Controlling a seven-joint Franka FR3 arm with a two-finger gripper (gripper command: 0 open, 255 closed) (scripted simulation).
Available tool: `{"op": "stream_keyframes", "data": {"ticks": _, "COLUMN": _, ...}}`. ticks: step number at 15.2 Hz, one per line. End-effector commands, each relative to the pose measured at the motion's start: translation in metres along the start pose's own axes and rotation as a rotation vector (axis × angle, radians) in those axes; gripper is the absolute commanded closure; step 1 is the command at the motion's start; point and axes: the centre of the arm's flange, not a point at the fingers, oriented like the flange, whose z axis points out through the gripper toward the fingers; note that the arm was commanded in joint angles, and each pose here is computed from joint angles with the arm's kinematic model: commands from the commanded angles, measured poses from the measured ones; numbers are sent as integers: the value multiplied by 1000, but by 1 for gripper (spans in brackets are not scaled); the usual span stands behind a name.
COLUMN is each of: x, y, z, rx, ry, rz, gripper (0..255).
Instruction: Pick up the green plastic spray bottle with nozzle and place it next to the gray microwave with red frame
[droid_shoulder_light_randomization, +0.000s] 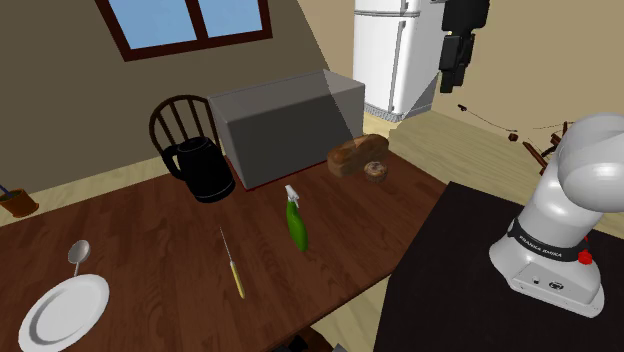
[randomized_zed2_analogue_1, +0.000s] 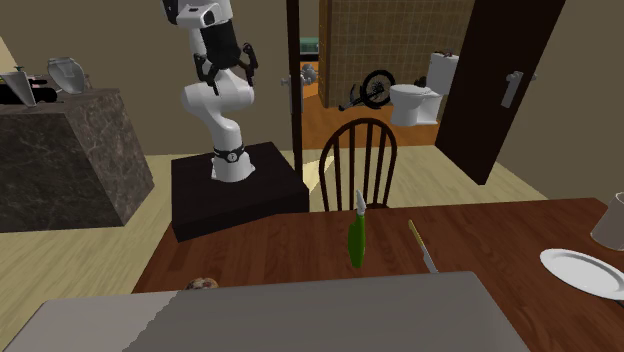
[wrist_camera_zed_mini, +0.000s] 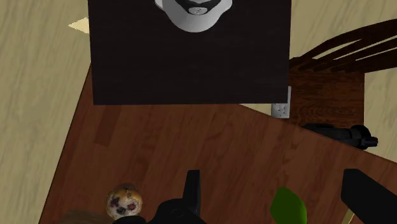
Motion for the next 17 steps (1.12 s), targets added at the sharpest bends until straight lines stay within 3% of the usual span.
{"op": "stream_keyframes", "data": {"ticks": 1, "x": 0, "y": 0, "z": 0, "rx": 0, "ry": 0, "rz": 0, "gripper": 0}}
{"op": "stream_keyframes", "data": {"ticks": 17, "x": 44, "y": -125, "z": 166, "rx": -86, "ry": 270, "rz": 144, "gripper": 0}}
